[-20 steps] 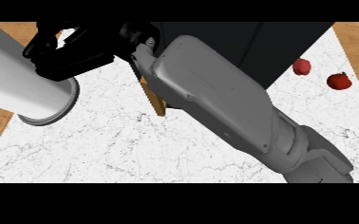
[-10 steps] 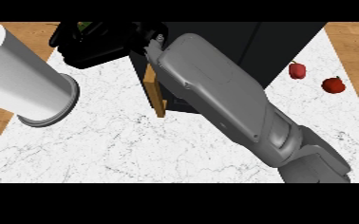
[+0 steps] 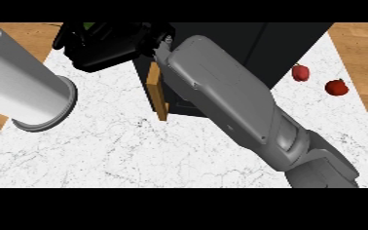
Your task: Pick up the wine, place it into the cabinet and close the cabinet
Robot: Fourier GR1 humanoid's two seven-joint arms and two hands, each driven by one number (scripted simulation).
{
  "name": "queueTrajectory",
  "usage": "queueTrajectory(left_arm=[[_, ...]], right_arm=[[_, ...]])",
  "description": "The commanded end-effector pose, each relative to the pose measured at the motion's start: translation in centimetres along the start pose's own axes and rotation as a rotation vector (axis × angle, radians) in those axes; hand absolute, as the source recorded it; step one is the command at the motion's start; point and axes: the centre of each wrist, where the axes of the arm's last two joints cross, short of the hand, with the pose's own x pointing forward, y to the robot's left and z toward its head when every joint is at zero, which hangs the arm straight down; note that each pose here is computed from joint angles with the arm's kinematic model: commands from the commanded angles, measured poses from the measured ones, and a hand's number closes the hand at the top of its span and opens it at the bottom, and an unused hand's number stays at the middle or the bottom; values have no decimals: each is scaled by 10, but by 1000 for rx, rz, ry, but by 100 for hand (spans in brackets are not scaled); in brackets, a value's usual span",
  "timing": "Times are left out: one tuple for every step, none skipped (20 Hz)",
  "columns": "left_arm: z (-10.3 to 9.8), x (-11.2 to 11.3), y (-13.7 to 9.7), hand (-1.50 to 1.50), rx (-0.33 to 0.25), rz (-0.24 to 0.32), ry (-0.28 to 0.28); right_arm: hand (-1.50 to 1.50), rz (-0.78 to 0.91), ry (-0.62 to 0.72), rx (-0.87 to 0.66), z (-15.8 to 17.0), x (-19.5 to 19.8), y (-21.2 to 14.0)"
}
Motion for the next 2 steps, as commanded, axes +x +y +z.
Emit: queueTrajectory(left_arm=[[-1,-3,-8,-150,-16,30,18],[0,-7,-11,-150,-17,50,37]], right_arm=[[150,5,55,-369,57,-11,-96],[150,3,45,-360,53,-11,-91]])
